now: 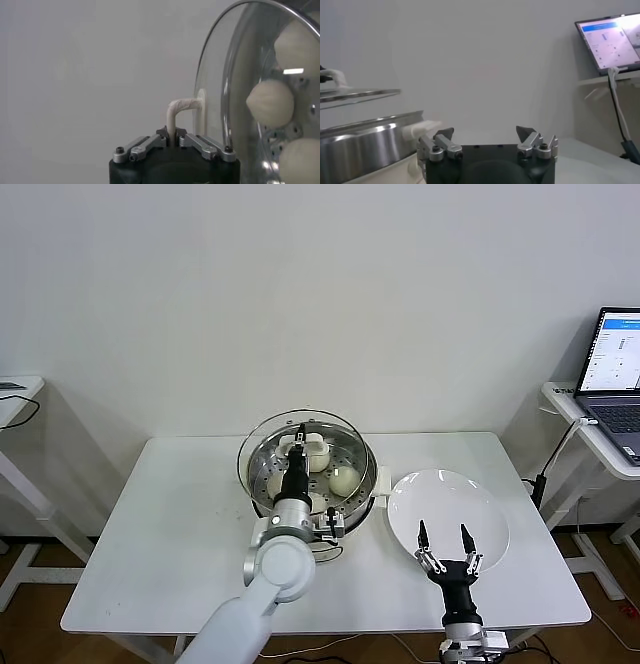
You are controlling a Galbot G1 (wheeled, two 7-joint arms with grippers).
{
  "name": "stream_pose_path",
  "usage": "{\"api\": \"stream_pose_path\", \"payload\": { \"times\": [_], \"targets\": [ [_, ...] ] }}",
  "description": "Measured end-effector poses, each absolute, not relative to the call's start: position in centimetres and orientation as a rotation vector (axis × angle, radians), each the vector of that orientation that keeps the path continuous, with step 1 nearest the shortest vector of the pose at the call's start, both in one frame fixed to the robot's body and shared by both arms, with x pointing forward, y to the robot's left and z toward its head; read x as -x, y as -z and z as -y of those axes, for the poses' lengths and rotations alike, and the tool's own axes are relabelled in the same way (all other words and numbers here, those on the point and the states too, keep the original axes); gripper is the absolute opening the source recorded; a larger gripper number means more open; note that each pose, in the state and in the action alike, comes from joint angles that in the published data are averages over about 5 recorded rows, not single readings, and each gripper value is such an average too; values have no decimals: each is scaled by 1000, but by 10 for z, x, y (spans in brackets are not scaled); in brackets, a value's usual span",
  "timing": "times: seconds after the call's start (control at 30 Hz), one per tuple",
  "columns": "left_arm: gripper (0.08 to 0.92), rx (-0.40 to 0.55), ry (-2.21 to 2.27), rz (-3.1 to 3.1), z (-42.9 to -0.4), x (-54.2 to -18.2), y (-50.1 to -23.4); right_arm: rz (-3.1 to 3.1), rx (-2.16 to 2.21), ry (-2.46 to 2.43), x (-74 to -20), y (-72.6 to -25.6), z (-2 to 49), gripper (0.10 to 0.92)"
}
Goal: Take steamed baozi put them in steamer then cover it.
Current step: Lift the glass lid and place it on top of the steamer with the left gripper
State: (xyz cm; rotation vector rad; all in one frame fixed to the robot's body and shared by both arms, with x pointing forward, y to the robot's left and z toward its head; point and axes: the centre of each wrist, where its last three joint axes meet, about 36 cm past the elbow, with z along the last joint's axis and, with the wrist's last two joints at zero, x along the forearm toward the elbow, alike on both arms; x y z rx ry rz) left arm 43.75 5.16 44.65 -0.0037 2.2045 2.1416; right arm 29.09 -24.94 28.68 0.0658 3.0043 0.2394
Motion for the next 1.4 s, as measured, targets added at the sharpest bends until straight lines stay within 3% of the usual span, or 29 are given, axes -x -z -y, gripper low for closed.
{"api": "stream_pose_path", "payload": {
  "times": [0.43,1.4],
  "targets": [
    [188,-4,-2144,-2227,-29,-443,-434,-3008,-59,-234,-294,-284,249,823],
    [188,-21,-2159,-2243,-22,-443,-418,-3011,-33,-225,-294,-281,245,823]
  ]
}}
